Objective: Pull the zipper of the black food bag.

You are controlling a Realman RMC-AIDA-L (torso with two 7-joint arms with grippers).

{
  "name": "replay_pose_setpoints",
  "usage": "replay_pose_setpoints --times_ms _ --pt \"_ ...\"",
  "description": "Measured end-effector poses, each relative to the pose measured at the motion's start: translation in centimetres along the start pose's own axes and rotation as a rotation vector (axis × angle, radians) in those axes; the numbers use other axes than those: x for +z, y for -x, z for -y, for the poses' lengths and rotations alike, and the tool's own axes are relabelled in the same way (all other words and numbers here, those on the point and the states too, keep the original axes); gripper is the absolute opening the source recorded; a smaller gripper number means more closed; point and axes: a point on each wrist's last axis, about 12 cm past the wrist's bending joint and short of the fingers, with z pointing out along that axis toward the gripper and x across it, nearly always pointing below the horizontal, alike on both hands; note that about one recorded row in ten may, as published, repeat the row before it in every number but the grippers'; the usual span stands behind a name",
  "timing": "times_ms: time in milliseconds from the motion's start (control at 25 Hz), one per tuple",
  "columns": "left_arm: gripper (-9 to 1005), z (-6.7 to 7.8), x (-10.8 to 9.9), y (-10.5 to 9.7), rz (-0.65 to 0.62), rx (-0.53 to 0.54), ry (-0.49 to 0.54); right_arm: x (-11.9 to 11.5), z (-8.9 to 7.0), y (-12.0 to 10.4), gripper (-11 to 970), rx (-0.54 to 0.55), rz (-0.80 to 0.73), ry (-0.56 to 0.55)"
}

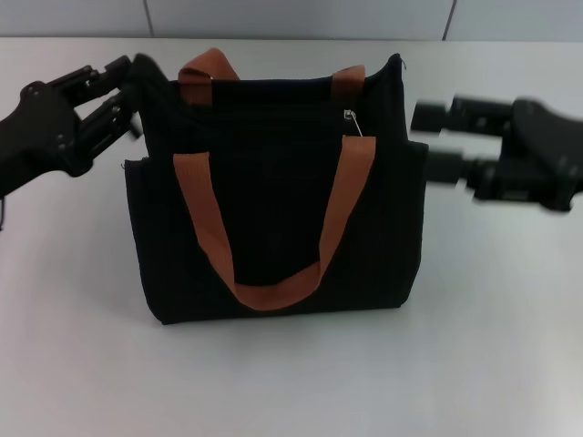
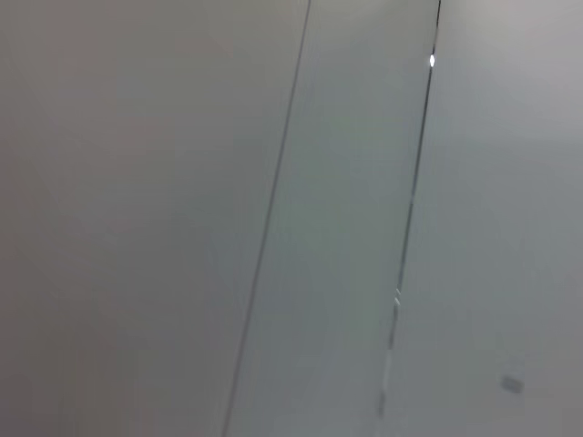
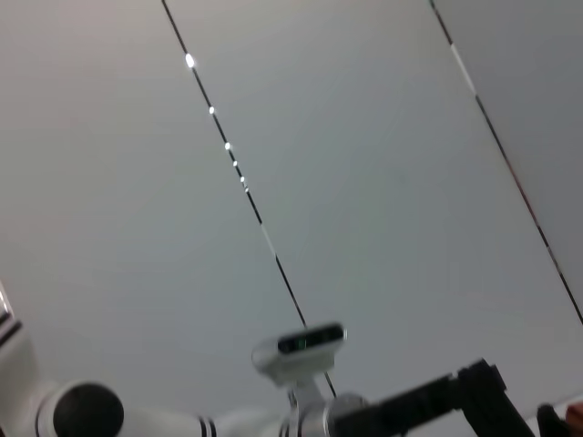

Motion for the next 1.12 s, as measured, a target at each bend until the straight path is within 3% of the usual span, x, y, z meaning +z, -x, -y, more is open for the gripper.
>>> replay_pose_setpoints --times_ms 40,80,360,440,680,720,760,880,1000,1040,1080,1120 --pt "160 0.0 0.0 0.0 0.0 0.0 0.0 0.0 0.0 -0.4 709 -0.008 -0.015 0.0" --pt "160 -0.9 -0.7 1.3 -0.091 -0.087 -0.051 0.1 0.0 -0.8 709 -0.019 -0.029 0.0" --pt "509 -2.2 -2.6 4.6 -0.248 -0.204 -0.135 0.7 -0.4 -3.3 708 -0.107 -0.055 0.009" --pt "580 -2.8 -3.2 6.0 -0.354 -0.217 -0.153 0.7 -0.3 -3.8 708 -0.109 -0.064 0.008" --pt "728 -3.0 -3.4 6.4 -0.391 -0.224 -0.148 0.9 -0.2 -4.6 708 -0.128 -0.1 0.008" --pt "753 -3.1 -3.6 7.7 -0.376 -0.235 -0.183 0.9 -0.2 -5.0 708 -0.141 -0.104 0.006" --pt "773 -3.1 -3.6 7.7 -0.376 -0.235 -0.183 0.9 -0.2 -5.0 708 -0.141 -0.104 0.006" --pt "791 -1.4 -2.0 7.0 -0.296 -0.247 -0.312 1.0 -0.3 -5.6 709 -0.165 -0.094 0.009" --pt "789 -1.4 -2.0 7.0 -0.296 -0.247 -0.312 1.2 -0.4 -6.3 709 -0.189 -0.086 0.013" --pt "788 0.9 -0.1 4.2 -0.311 -0.249 -0.437 1.2 -0.4 -6.5 709 -0.197 -0.085 0.013" --pt "787 0.9 -0.1 4.2 -0.311 -0.249 -0.437 1.3 -0.4 -6.8 709 -0.205 -0.086 0.014" --pt "787 2.7 1.2 2.0 -0.335 -0.247 -0.543 1.4 -0.4 -7.1 709 -0.213 -0.087 0.014"
